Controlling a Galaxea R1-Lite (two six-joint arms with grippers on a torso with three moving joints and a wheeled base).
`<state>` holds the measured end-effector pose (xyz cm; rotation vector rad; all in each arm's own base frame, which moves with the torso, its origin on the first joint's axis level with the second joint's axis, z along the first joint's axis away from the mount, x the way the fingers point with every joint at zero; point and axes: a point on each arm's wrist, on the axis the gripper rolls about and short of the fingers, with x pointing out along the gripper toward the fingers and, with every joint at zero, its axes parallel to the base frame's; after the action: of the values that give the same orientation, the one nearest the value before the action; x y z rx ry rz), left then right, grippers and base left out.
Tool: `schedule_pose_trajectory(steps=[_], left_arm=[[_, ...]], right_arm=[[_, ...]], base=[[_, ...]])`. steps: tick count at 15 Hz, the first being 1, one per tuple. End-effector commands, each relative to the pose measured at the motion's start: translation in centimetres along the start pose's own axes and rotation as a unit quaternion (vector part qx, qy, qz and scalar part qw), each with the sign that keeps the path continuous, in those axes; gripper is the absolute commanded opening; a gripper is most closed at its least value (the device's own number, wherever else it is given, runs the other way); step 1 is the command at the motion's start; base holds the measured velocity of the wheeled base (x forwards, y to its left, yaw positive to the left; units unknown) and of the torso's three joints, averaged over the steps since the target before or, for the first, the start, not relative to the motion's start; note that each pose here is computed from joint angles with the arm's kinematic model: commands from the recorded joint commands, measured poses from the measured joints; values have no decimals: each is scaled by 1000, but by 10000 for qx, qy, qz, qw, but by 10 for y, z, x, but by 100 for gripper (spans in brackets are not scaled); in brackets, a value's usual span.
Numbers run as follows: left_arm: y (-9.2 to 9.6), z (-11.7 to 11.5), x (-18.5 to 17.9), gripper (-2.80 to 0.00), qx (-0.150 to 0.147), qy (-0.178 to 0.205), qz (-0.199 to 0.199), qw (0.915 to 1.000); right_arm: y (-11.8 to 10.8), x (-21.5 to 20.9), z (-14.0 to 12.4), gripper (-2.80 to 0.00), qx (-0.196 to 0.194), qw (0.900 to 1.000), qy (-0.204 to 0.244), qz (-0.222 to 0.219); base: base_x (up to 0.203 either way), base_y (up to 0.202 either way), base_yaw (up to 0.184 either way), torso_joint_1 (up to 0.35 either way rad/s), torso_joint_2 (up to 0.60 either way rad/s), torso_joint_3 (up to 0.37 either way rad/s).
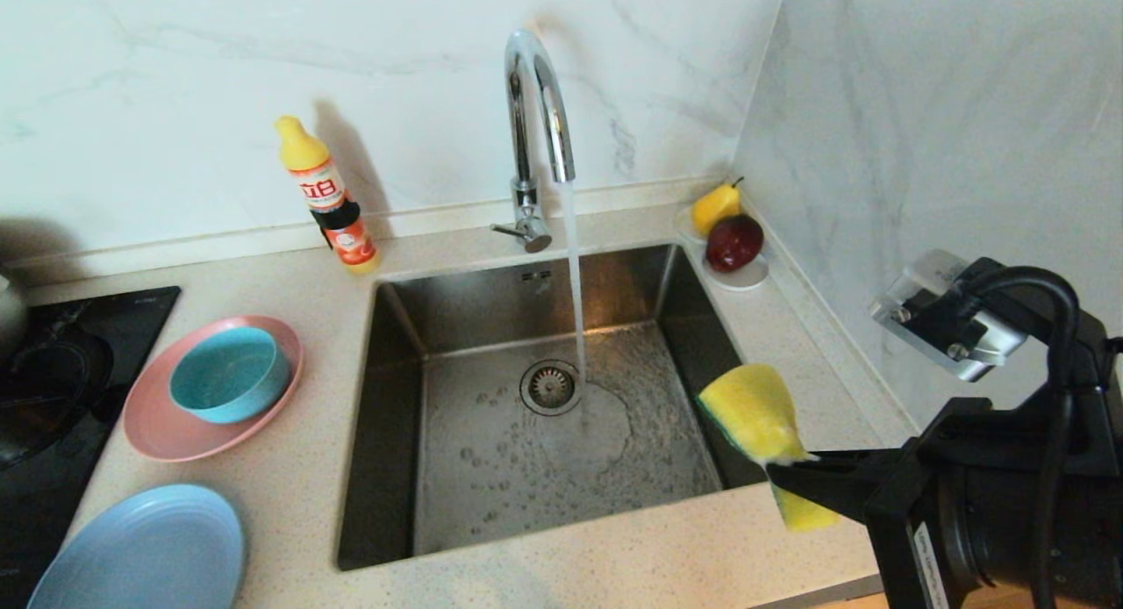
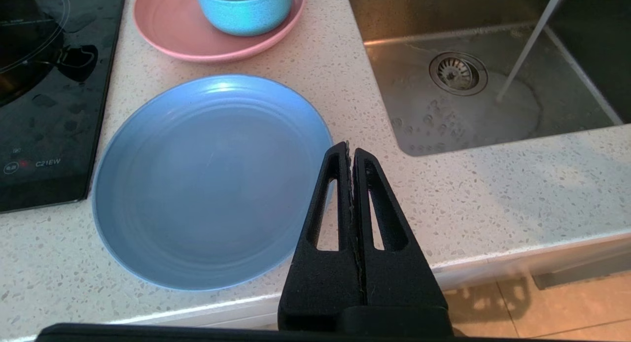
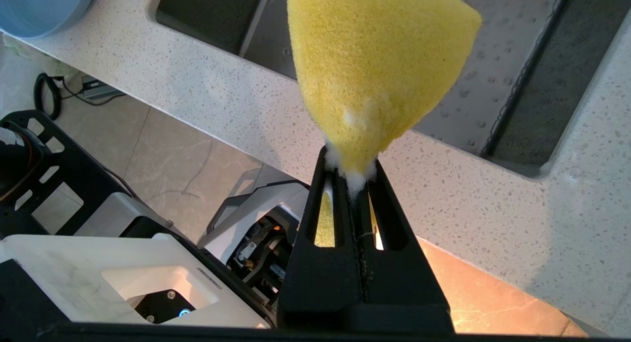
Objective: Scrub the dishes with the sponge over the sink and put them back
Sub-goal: Pick up a bowl and the sponge
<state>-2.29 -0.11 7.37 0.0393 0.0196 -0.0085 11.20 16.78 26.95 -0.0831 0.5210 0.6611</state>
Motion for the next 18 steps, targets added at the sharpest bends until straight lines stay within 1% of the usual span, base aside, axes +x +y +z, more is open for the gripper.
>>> schedule_pose_trajectory(steps=[1, 3, 4, 6, 10, 12, 14, 15, 16, 17, 18], left_arm=[[0, 0, 0, -280, 8, 16, 1, 10000], [0, -1, 0, -280, 58, 28, 1, 10000], [0, -1, 0, -280, 15, 24, 9, 10000], [0, -1, 0, -280, 69, 25, 9, 10000], [0, -1, 0, -280, 68, 33, 1, 10000], [0, -1, 0, -280, 44, 89, 39, 9999], [1, -1, -2, -280, 28, 230, 146, 9996], [1, 1, -2, -280, 46, 198, 150, 9997], [1, 9, -4, -280, 61, 83, 191, 9998], [2, 28, -8, -280, 64, -103, 249, 9996], [3, 49, -9, -280, 33, -143, 322, 9994]], right_arm=[[1, 4, 0, -280, 1, 10000, 51, -7], [3, 8, 1, -280, 7, 9999, 129, 40], [4, 9, 0, -280, -15, 9998, 168, 63], [7, 16, 0, -280, -27, 9997, 235, 52], [10, 31, -3, -280, 24, 9990, 446, -21], [11, 39, -4, -280, 64, 9985, 539, -73], [12, 42, -4, -280, 66, 9984, 556, -107], [11, 43, -2, -280, 78, 9984, 547, -132], [9, 41, -1, -280, 103, 9985, 519, -158], [5, 39, -2, -280, 117, 9984, 525, -198], [5, 39, -3, -280, 112, 9983, 544, -204]], base=[[0, 0, 0, 0, 0, 0], [0, 0, 0, 0, 0, 0], [0, 0, 0, 0, 0, 0], [0, 0, 0, 0, 0, 0], [0, 0, 0, 0, 0, 0], [0, 0, 0, 0, 0, 0], [0, 0, 0, 0, 0, 0], [0, 0, 0, 0, 0, 0], [0, 0, 0, 0, 0, 0], [0, 0, 0, 0, 0, 0], [0, 0, 0, 0, 0, 0]])
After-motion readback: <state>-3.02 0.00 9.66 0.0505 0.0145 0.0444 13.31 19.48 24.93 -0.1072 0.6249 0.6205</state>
